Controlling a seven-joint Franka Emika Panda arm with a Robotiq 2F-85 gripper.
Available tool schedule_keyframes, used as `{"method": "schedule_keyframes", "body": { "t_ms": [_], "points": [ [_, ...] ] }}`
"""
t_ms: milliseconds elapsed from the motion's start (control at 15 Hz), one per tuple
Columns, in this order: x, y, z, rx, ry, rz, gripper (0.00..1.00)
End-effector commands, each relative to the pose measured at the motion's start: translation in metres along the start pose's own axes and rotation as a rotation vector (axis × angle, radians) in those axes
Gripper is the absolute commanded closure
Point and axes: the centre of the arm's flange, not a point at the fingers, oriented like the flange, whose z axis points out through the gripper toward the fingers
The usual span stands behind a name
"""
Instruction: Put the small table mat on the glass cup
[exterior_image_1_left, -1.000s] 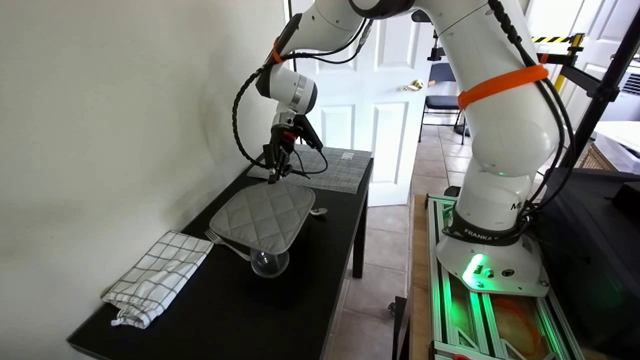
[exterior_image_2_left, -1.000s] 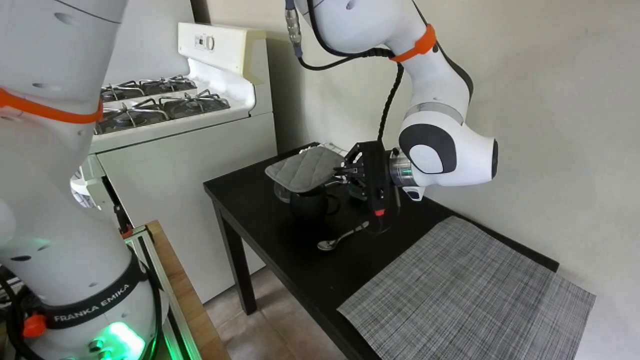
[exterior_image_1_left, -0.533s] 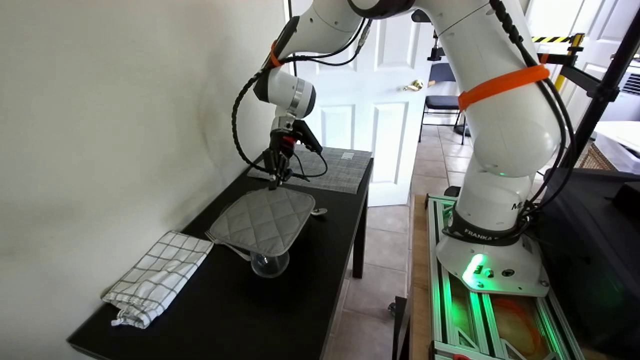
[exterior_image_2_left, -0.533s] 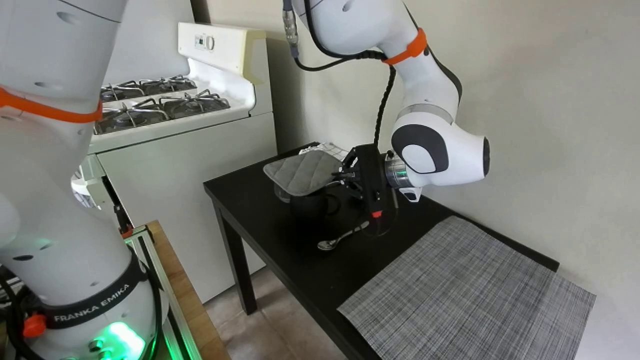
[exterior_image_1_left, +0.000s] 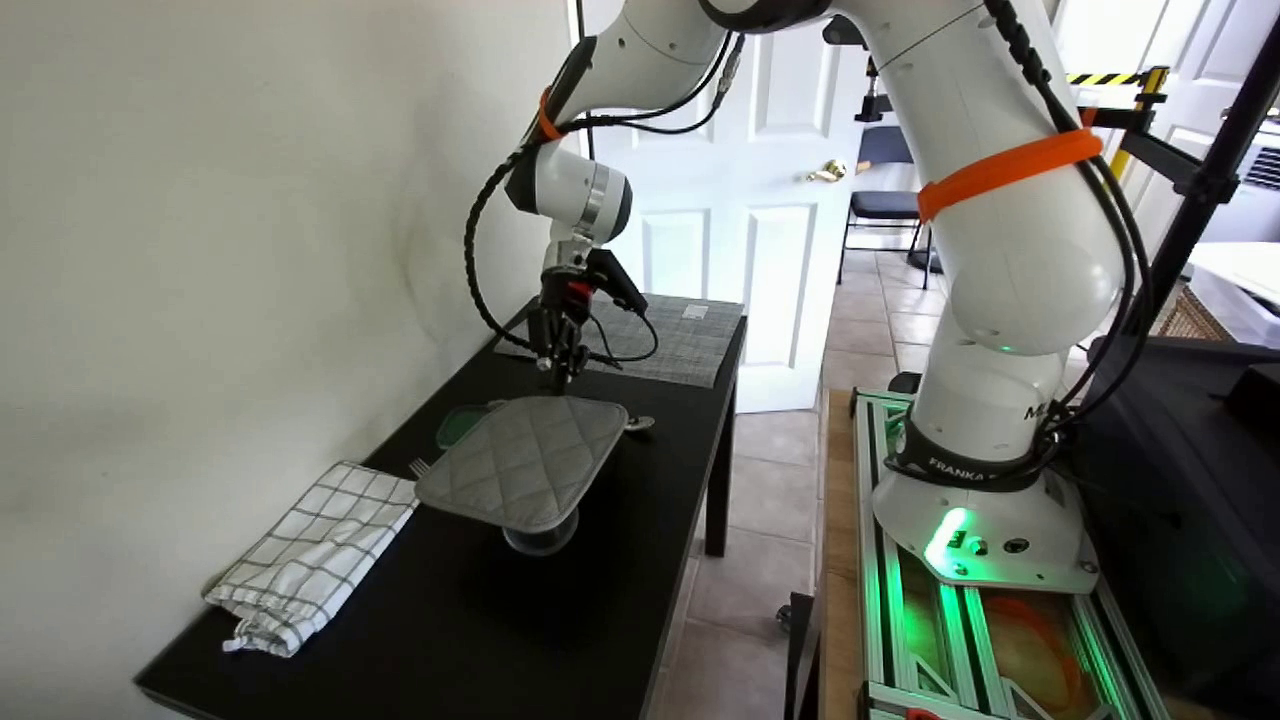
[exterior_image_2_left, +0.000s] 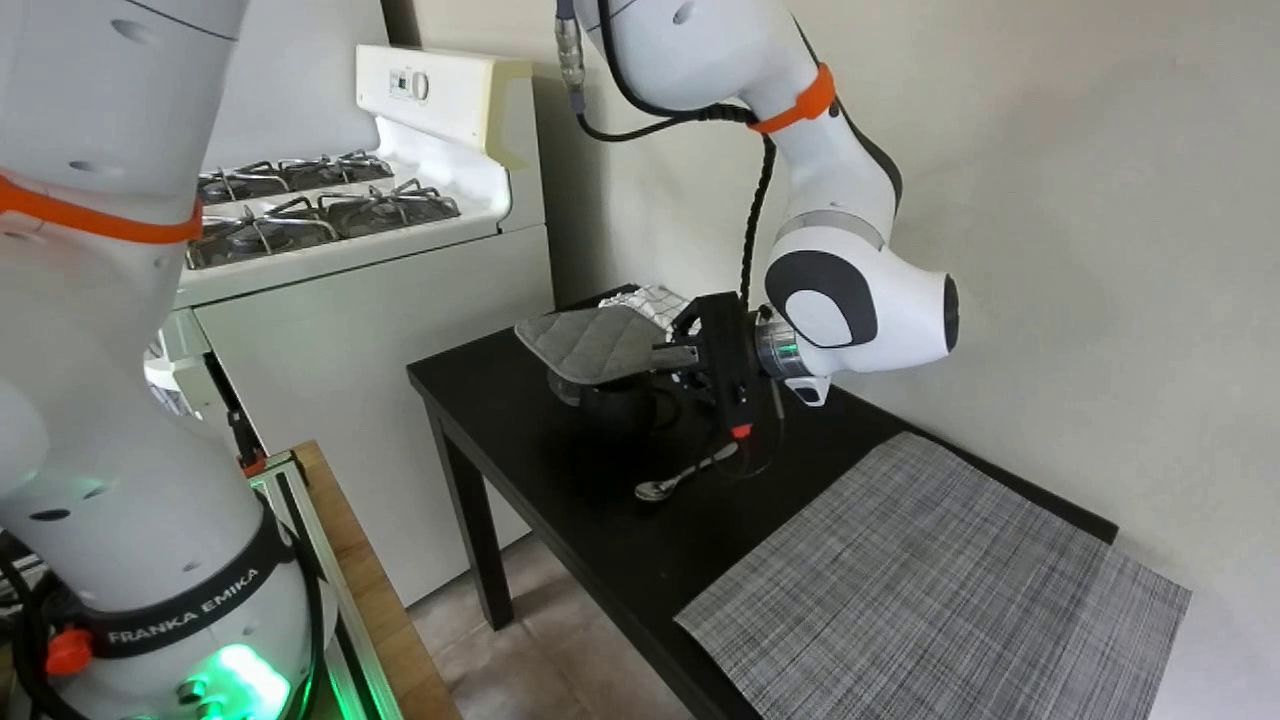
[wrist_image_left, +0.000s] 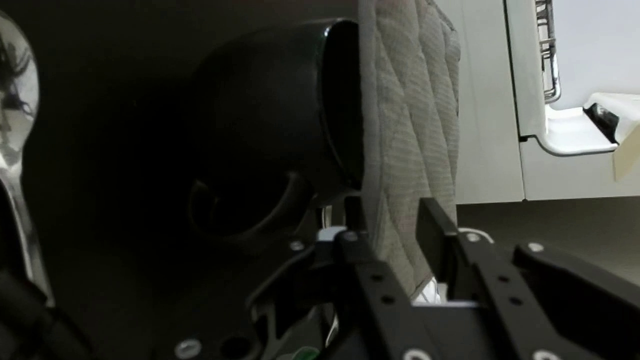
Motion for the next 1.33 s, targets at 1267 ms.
{"method": "schedule_keyframes", "body": {
  "t_ms": [1267],
  "points": [
    [-0.055,-0.116,-0.015,-0.521,0.035,-0.297,0.0]
  ]
}}
